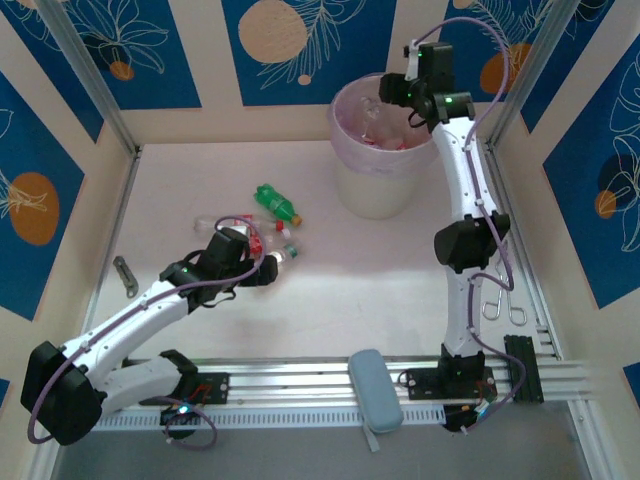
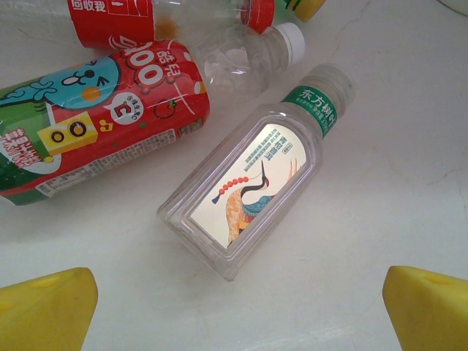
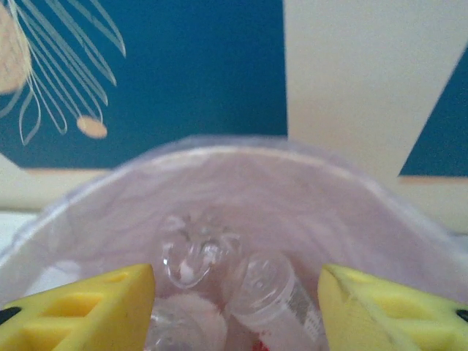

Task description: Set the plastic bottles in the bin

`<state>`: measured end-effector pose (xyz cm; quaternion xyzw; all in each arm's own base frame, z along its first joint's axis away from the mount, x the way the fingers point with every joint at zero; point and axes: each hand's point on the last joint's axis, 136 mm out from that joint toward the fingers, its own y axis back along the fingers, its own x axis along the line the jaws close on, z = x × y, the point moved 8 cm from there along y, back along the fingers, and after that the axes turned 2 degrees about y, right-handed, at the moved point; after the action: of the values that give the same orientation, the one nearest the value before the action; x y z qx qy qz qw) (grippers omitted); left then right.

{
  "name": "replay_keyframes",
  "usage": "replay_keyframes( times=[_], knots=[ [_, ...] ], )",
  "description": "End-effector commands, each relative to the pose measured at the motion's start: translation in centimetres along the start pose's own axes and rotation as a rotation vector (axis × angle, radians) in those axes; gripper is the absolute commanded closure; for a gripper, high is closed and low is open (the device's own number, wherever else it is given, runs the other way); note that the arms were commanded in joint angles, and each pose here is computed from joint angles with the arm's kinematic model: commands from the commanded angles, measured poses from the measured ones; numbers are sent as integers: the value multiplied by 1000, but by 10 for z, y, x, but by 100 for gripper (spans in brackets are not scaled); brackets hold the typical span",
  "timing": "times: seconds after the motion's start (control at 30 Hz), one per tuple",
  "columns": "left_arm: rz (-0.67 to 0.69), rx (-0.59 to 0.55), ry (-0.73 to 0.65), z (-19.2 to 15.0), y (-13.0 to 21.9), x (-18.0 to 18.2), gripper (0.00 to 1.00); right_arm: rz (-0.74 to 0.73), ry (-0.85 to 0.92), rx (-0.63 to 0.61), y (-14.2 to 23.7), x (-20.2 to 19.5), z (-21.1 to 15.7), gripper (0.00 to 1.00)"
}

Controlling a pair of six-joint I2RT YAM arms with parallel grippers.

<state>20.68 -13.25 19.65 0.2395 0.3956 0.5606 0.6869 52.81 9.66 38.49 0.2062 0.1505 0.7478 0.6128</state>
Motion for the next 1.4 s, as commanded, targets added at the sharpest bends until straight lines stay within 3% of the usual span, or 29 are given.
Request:
replay_keyframes(
  times=[0.0,0.2,0.43,0.63,0.77,1.1,1.37],
  knots=[
    [9,-9,8,0,3,4,0,41,13,51,-8,14,-15,39],
    [27,6,0,-3,0,6,0,43,-10,107,-23,12,-40,39],
    [54,35,-26,-5,-6,8,0,57,2,41,2,15,-14,37],
    [66,83,-97,-7,-16,6,0,100,24,-55,60,23,25,11],
    [61,129,-162,-6,-25,1,0,138,35,-65,100,27,30,1],
    [60,190,-359,10,-46,-14,0,265,-39,23,181,29,-38,1],
    [41,285,-492,15,-67,-24,1,270,-154,80,230,16,-104,1]
  ],
)
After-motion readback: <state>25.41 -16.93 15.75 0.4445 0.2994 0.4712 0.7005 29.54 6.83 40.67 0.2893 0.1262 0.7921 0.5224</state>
